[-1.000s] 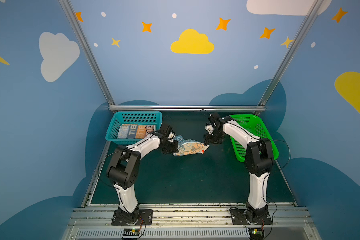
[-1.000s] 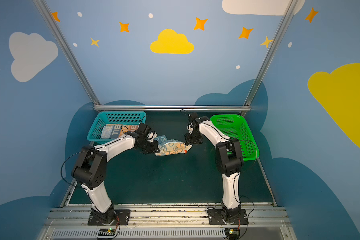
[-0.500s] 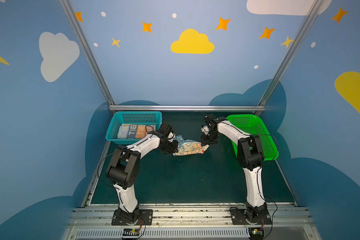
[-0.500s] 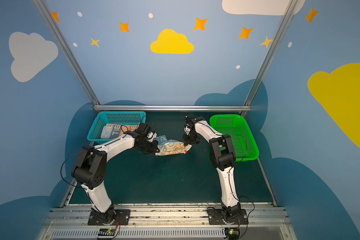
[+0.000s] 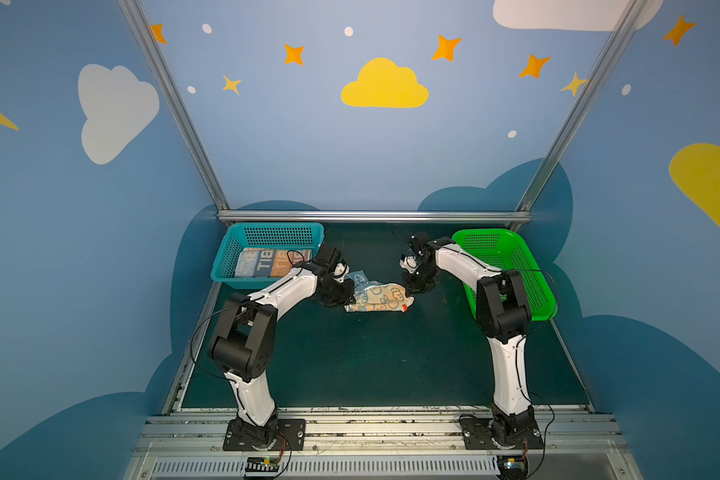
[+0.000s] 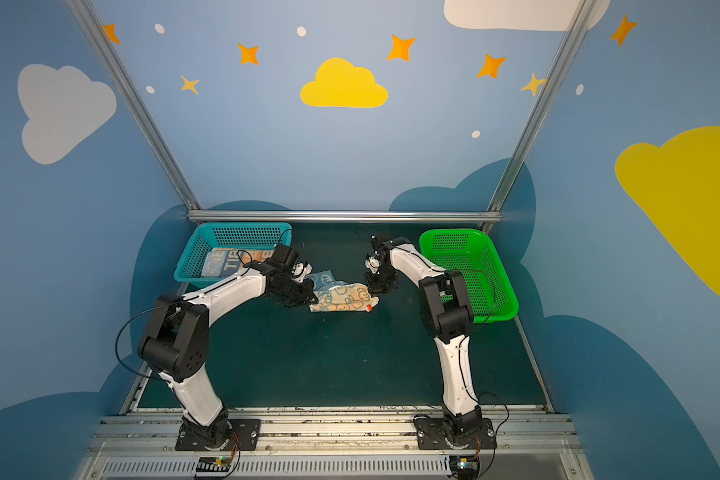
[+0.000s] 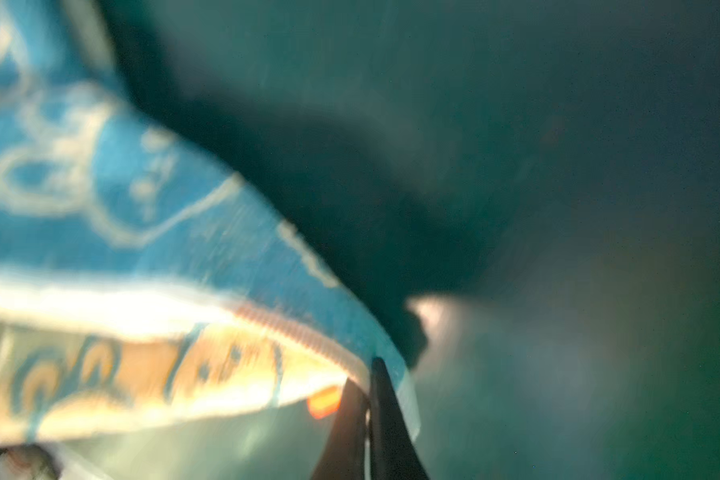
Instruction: Fold and stack the towels
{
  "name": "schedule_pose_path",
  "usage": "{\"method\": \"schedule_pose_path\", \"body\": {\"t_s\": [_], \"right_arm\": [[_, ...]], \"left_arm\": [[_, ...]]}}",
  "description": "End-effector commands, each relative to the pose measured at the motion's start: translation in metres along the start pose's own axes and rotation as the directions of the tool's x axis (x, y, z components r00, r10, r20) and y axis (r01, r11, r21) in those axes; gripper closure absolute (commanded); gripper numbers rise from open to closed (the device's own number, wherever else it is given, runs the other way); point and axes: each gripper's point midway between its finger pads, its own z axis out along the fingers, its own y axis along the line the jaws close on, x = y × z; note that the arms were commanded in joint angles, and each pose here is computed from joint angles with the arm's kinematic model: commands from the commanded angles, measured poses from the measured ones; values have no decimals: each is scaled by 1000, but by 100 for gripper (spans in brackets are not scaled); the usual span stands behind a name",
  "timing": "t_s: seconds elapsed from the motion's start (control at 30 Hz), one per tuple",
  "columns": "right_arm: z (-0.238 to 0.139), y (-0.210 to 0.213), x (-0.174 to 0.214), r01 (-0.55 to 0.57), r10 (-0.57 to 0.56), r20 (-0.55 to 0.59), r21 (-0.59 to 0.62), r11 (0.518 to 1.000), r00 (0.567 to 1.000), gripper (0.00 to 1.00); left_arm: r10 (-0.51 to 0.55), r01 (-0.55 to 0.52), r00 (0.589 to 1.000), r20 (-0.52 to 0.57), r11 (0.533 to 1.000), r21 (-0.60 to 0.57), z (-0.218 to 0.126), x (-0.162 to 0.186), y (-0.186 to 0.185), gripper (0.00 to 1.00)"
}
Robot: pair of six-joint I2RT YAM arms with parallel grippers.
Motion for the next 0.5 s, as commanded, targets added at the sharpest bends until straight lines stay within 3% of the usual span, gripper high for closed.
{"method": "schedule_pose_path", "body": {"t_s": [0.0,0.23,0.47], "right_arm": [[-63,55,7,56,-39,106,-165,985,994,100],[-76,67,-11,-53,80,87,-276,960,993,100],[-52,43,-58,-248,265,12,-317,915,964,100]], "left_arm": [[-2,1,999,33,1000,31,-29,6,-13,89],[-44,42,997,62,999,25,-24,-6,-7,68],[-30,30,999,26,1000,-3,22,-56,0,72]]}}
